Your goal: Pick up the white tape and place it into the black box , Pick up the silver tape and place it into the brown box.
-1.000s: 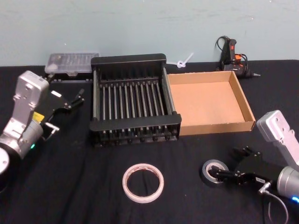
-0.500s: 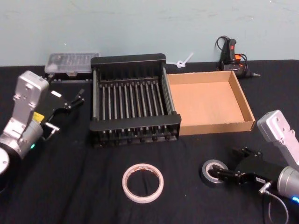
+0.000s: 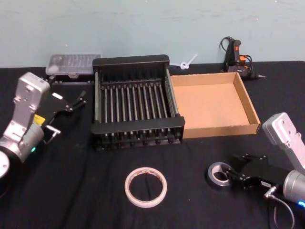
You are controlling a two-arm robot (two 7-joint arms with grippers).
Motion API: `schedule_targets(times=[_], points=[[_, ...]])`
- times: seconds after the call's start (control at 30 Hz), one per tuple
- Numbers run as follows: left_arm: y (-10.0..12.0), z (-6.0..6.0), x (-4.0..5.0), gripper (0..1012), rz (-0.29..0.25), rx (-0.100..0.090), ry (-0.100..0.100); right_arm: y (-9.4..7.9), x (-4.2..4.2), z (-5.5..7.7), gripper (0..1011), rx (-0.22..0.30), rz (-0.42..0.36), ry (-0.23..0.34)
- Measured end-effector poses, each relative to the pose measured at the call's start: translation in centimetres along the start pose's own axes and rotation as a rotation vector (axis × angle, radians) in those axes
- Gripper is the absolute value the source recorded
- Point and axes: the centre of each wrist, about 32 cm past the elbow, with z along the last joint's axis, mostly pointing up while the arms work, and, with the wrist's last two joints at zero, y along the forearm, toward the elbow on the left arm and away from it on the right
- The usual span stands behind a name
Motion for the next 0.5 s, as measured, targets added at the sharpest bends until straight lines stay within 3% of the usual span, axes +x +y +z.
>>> schedule_targets(times=[0.07, 0.23, 0.37, 0.5], points=[[0.0, 0.0, 0.0, 1001, 0.0, 0.0, 0.0, 0.0, 0.0, 0.0, 432, 0.0, 0.0, 0.0], [0.0, 0.0, 0.0, 1001, 0.0, 0.0, 0.0, 0.0, 0.0, 0.0, 230, 0.001, 0.0, 0.001], [0.0, 0.0, 0.0, 1001, 0.0, 0.0, 0.0, 0.0, 0.0, 0.0, 133, 0.001, 0.0, 0.001], [0.0, 0.0, 0.0, 1001, 0.0, 0.0, 0.0, 0.0, 0.0, 0.0, 124, 0.001, 0.0, 0.001]])
